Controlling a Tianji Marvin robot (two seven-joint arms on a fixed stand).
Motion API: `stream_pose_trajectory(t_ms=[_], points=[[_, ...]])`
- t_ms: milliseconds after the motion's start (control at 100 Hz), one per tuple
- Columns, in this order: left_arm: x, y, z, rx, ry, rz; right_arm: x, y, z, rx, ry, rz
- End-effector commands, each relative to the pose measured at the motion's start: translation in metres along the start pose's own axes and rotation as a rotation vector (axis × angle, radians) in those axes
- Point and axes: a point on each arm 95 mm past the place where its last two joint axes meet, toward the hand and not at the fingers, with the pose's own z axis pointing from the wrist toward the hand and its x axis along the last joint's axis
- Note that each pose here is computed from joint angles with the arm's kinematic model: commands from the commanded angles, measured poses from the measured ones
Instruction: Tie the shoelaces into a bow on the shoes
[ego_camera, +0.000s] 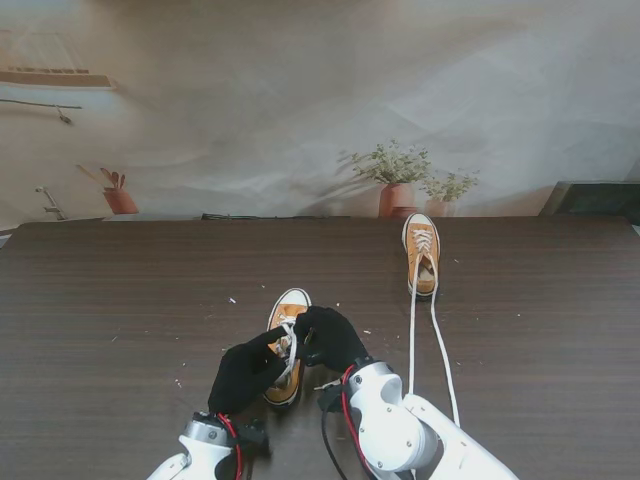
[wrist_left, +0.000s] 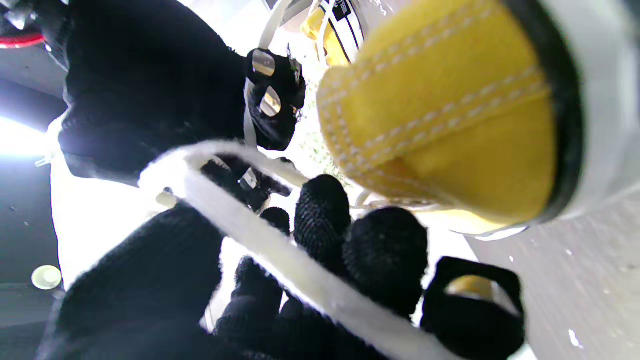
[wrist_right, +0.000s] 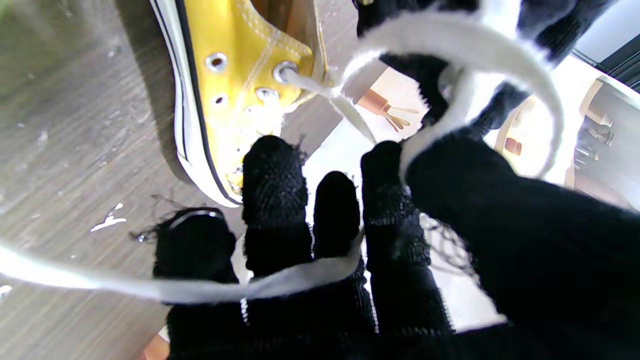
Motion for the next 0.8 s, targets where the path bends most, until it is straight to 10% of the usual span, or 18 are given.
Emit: stream_pose_trajectory(t_ms=[0,790], points=[[0.0014,0.0023,-0.0027,-0.019,-0.005,-0.014,-0.0033,-0.0013,-0.0029,0.026,-0.003,0.004],[0.0073,0.004,-0.0069,0.024,-0.077,-0.108,-0.0084,0.0052,-0.004,0.086,0.029,-0.028]])
